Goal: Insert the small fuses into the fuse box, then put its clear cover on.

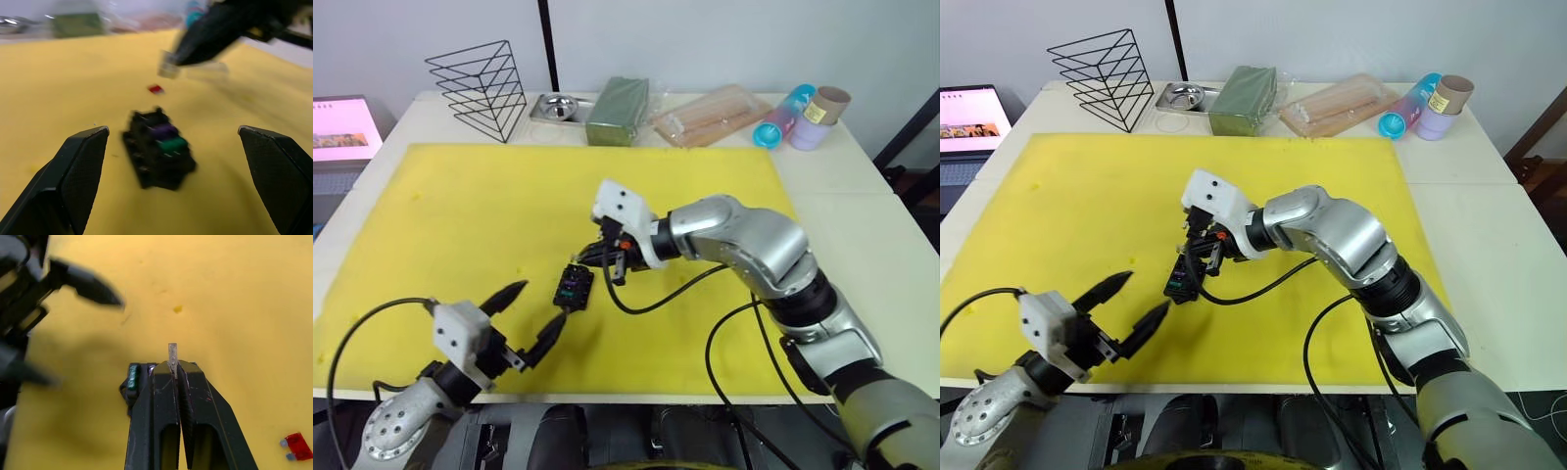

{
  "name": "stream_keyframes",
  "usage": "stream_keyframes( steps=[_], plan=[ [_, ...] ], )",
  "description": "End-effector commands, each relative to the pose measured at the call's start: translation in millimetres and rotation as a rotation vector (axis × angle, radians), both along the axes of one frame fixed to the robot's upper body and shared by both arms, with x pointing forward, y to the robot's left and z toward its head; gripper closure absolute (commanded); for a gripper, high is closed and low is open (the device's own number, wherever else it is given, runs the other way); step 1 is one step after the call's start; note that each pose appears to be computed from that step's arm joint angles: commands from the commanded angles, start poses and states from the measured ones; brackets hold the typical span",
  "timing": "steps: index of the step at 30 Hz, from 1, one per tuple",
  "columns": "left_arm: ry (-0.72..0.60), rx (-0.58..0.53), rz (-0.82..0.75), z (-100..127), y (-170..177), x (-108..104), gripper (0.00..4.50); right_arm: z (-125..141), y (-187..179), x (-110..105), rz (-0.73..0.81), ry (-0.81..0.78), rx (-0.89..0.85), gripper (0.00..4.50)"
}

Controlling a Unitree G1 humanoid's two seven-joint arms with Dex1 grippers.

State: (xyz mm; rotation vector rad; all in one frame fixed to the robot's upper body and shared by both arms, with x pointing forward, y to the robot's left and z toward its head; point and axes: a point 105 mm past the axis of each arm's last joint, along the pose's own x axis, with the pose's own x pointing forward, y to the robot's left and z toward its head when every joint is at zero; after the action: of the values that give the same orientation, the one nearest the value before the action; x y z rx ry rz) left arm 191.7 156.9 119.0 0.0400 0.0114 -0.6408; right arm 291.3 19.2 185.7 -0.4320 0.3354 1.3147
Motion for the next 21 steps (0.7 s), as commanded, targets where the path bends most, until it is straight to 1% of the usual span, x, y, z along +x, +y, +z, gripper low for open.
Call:
stream_keyframes(
  steps=[1, 3, 5, 6, 9, 17, 21],
  plan=[
    [-0.039, 0.016, -0.012, 4.1, -2.7, -2.1, 0.00, 9.8, 4.8, -1.0, 0.015, -0.058, 0.013, 4.47],
    [-0.075, 0.010, 0.018, 10.1, -2.5, 1.8, 0.00, 5.3, 6.9, -2.5, 0.015, -0.051, 0.005, 4.47],
    [-0.088, -0.047, 0.088, 14.4, 2.0, 7.6, 0.00, -2.5, 7.6, -4.6, 0.024, -0.057, -0.021, 4.47],
    [-0.083, -0.056, 0.095, 13.6, 2.2, 8.4, 0.00, -5.9, 7.3, -5.7, 0.031, -0.060, -0.034, 4.47],
    [-0.076, -0.035, 0.076, 10.0, 0.5, 8.6, 0.00, -7.3, 8.4, -5.5, 0.025, -0.056, -0.035, 4.47],
    [-0.073, -0.026, 0.098, 6.6, 8.0, 12.9, 0.00, -9.4, 11.6, -5.5, 0.017, -0.063, -0.042, 4.47],
    [-0.065, -0.052, 0.099, 6.8, 6.4, 12.3, 0.00, -12.7, 12.3, -3.3, 0.000, -0.054, -0.049, 4.47]
  ],
)
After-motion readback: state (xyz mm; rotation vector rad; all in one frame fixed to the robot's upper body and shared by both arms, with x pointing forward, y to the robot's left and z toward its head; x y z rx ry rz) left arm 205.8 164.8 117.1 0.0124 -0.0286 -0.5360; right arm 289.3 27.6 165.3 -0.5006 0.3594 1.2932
